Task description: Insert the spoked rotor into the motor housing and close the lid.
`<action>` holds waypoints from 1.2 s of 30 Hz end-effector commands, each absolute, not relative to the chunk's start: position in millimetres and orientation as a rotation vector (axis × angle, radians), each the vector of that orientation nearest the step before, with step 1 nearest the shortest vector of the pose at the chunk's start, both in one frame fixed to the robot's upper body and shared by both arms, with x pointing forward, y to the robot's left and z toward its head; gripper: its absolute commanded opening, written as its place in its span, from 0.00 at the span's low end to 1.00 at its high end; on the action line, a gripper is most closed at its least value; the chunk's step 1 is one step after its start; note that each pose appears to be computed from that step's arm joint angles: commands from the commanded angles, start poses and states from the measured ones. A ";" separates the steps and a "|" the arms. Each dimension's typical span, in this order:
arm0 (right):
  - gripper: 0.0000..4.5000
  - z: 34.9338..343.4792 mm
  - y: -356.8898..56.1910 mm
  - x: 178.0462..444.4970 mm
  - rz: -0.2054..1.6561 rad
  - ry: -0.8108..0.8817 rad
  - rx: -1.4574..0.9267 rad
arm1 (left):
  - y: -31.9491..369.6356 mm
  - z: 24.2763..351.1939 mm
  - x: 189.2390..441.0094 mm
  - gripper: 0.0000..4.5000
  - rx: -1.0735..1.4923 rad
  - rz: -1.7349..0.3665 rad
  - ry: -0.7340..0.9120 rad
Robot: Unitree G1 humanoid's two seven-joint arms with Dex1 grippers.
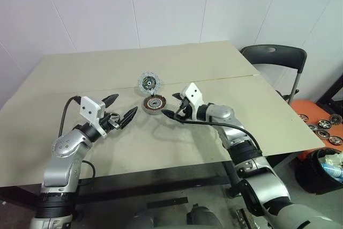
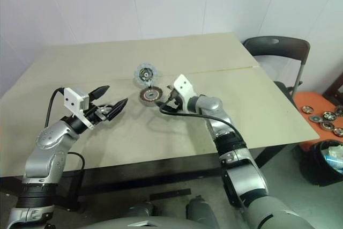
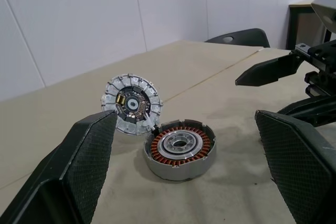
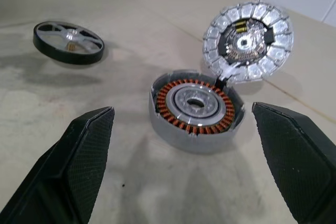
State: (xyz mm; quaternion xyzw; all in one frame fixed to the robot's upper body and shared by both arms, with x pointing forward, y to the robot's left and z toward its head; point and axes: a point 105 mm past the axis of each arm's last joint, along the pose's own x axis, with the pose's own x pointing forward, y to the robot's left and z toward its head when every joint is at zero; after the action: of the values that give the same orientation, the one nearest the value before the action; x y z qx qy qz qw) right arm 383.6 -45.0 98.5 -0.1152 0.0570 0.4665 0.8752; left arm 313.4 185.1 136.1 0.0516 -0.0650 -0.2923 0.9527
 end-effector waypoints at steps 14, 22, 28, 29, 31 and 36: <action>0.97 70.4 -73.1 395.7 0.815 0.274 -0.372 | 189.9 141.7 314.4 1.00 0.148 -0.597 -0.159; 0.97 37.3 -86.4 391.2 0.763 0.476 -0.390 | 184.4 137.3 314.6 1.00 0.148 -0.619 -0.157; 0.97 24.8 -94.7 381.4 0.791 0.558 -0.380 | 187.9 132.7 315.2 1.00 0.152 -0.617 -0.151; 0.97 22.3 -95.7 378.8 0.800 0.575 -0.375 | 188.5 132.3 315.5 1.00 0.154 -0.617 -0.151; 0.97 17.2 -97.6 373.4 0.815 0.606 -0.368 | 189.5 131.3 316.1 1.00 0.158 -0.616 -0.150; 0.90 10.5 -101.3 365.7 0.832 0.646 -0.345 | 191.9 128.9 318.2 1.00 0.180 -0.608 -0.149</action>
State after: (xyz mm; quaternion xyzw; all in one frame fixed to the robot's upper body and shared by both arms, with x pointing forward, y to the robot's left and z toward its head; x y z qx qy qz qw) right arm 380.2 -91.4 37.2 -0.1652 0.2507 0.3952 0.8682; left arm 315.5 190.6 115.4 0.0689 -0.0472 -0.3005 0.9501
